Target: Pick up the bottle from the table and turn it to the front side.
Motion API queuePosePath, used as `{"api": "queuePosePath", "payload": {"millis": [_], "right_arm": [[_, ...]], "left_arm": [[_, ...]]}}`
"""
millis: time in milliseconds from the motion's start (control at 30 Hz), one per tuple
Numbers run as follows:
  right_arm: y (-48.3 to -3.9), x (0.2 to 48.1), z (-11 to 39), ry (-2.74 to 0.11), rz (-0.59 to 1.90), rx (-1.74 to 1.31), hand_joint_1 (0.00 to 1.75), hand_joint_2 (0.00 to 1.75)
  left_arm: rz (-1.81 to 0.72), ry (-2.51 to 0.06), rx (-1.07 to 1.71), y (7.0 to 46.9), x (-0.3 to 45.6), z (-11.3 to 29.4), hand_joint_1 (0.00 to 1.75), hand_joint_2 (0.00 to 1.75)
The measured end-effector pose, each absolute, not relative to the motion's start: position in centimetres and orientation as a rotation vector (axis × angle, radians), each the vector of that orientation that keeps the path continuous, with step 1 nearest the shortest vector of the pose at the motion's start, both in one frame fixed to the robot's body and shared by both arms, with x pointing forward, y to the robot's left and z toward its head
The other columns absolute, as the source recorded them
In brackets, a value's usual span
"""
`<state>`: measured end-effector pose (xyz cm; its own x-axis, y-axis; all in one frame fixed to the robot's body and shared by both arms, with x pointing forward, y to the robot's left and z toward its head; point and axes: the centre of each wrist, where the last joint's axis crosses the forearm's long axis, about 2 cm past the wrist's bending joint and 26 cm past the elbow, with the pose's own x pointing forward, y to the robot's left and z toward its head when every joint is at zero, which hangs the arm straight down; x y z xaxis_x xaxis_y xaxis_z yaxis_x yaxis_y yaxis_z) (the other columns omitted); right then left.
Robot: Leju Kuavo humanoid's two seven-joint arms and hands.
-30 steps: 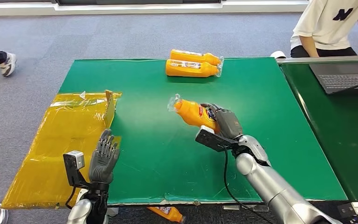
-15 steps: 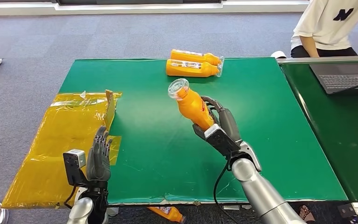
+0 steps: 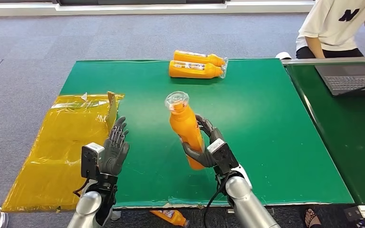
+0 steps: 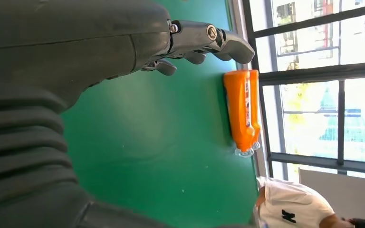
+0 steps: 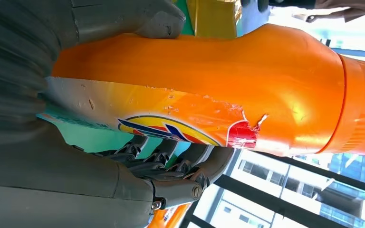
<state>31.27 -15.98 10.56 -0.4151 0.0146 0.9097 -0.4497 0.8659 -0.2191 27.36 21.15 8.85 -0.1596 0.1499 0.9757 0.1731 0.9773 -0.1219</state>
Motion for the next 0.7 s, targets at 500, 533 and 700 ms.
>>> {"api": "queuePosePath", "payload": {"millis": [500,533,700], "right_arm": [[-13.2,30.6,10.0,-1.859,0.530,0.429,1.75,1.75],[-13.2,30.6,9.9,-1.856,0.530,0.431,1.75,1.75],[-12.7,30.5,9.8,-1.842,0.548,0.436,1.75,1.75]], "left_arm": [[-0.219,-1.816,-0.207,21.7,32.7,13.6,0.00,1.75],[-0.223,-1.820,-0.204,21.8,32.8,13.7,0.00,1.75],[-0.272,-1.815,-0.165,22.2,33.3,14.2,0.00,1.75]]}}
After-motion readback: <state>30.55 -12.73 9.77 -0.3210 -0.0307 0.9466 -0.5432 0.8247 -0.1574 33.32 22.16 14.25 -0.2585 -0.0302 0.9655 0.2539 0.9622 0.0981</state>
